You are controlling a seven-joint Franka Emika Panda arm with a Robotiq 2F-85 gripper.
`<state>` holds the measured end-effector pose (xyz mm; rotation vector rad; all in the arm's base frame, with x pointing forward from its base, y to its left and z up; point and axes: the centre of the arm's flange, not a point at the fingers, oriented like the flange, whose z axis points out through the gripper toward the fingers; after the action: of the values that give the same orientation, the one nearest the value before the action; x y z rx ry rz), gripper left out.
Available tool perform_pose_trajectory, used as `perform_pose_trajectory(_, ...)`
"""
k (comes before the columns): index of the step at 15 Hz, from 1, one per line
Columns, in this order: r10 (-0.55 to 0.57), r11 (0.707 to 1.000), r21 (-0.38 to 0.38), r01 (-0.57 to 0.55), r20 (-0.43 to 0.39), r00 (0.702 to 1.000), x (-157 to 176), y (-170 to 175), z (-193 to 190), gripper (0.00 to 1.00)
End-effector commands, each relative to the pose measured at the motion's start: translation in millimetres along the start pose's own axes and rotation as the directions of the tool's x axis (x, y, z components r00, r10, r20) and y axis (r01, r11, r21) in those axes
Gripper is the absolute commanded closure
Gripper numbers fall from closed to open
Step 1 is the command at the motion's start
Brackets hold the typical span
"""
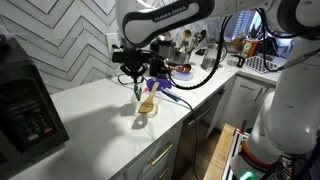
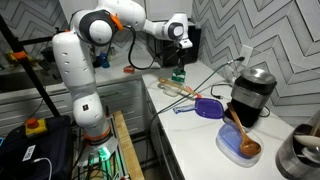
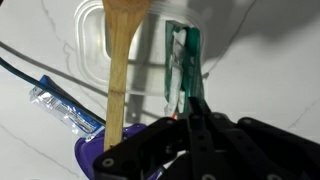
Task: Put the green packet in the clear bowl on the left.
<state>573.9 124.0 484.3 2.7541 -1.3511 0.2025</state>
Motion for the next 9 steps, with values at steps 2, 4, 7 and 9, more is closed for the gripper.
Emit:
perform_pose_trajectory(2, 0.011, 1.000, -0.019, -0.011, 0.004, 1.000, -1, -9, 14, 1.00)
perform_pose_trajectory(4, 0.017, 0.999, -0.036, -0.017, 0.006, 1.000, -2, -6, 18, 1.00)
perform_pose_trajectory(7, 0.043, 0.998, -0.051, -0.043, 0.000, 0.999, -3, -2, 21, 1.00)
perform_pose_trajectory(9, 0.070, 0.995, -0.069, -0.070, -0.003, 0.998, -2, 2, 20, 1.00)
